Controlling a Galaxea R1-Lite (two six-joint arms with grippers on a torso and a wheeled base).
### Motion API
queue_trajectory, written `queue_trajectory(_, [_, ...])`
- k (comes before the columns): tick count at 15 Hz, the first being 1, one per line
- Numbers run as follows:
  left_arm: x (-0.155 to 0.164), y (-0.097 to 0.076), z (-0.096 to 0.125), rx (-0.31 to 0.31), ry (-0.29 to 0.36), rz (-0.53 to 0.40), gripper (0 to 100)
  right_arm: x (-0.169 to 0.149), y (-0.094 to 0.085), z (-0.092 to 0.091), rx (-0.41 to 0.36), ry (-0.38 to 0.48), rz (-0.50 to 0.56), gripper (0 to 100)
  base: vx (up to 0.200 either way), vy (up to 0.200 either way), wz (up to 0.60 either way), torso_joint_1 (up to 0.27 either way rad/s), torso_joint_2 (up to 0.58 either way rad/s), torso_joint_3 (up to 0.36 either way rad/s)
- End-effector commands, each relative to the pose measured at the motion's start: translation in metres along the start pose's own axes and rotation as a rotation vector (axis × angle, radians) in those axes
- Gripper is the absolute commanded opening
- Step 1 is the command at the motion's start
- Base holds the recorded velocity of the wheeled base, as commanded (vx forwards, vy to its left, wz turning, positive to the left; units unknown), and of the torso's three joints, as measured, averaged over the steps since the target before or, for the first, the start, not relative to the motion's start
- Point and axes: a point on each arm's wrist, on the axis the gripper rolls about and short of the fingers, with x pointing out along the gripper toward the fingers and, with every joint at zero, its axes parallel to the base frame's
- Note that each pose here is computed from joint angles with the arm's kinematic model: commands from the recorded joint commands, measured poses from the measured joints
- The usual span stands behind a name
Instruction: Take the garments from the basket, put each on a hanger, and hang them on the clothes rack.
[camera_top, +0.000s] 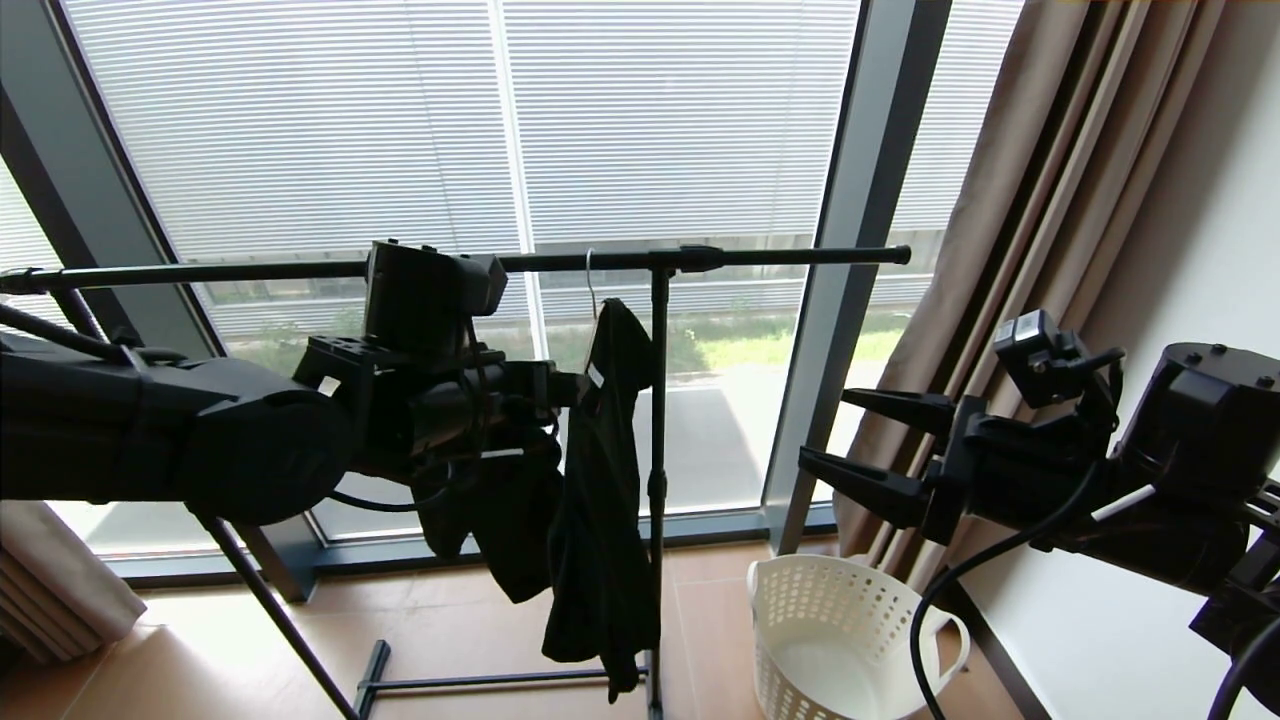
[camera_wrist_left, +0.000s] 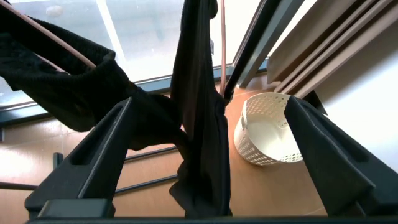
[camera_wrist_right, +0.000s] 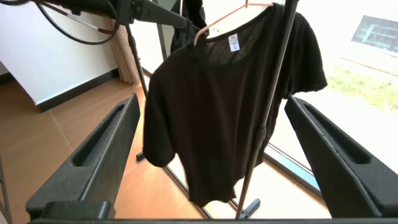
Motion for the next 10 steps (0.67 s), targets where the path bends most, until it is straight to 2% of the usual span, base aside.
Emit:
queue_trajectory(1, [-0.051, 0.011, 0.008, 0.003, -0.035, -0.005, 100, -0.002, 0.001, 0.001, -0.003, -0.004, 0.001, 100, 0.000, 0.000, 0.00, 0.000, 0.00, 0.000])
queue_trajectory(3, [-0.084, 0.021, 0.001, 0.032, -0.036, -0.004, 100, -0.007, 0.005, 0.006, -0.015, -0.022, 0.000, 100, 0.000, 0.000, 0.00, 0.000, 0.00, 0.000])
queue_trajectory(4, [-0.106, 0.028, -0.012, 0.042, -0.024, -0.004, 100, -0.018, 0.012, 0.016, -0.038, -0.059, -0.004, 100, 0.000, 0.000, 0.00, 0.000, 0.00, 0.000])
queue_trajectory(5, [-0.113, 0.030, -0.018, 0.046, -0.018, -0.005, 100, -0.023, 0.015, 0.018, -0.044, -0.069, -0.004, 100, 0.000, 0.000, 0.00, 0.000, 0.00, 0.000])
queue_trajectory(6, [-0.136, 0.040, -0.035, 0.058, -0.015, -0.003, 100, -0.037, 0.024, 0.025, -0.065, -0.102, -0.001, 100, 0.000, 0.000, 0.00, 0.000, 0.00, 0.000])
queue_trajectory(8, [-0.154, 0.049, -0.055, 0.064, -0.008, 0.004, 100, -0.056, 0.036, 0.031, -0.083, -0.119, -0.002, 100, 0.000, 0.000, 0.00, 0.000, 0.00, 0.000])
queue_trajectory(10, [-0.172, 0.058, -0.075, 0.071, -0.002, 0.005, 100, -0.080, 0.051, 0.030, -0.083, -0.081, -0.043, 100, 0.000, 0.000, 0.00, 0.000, 0.00, 0.000])
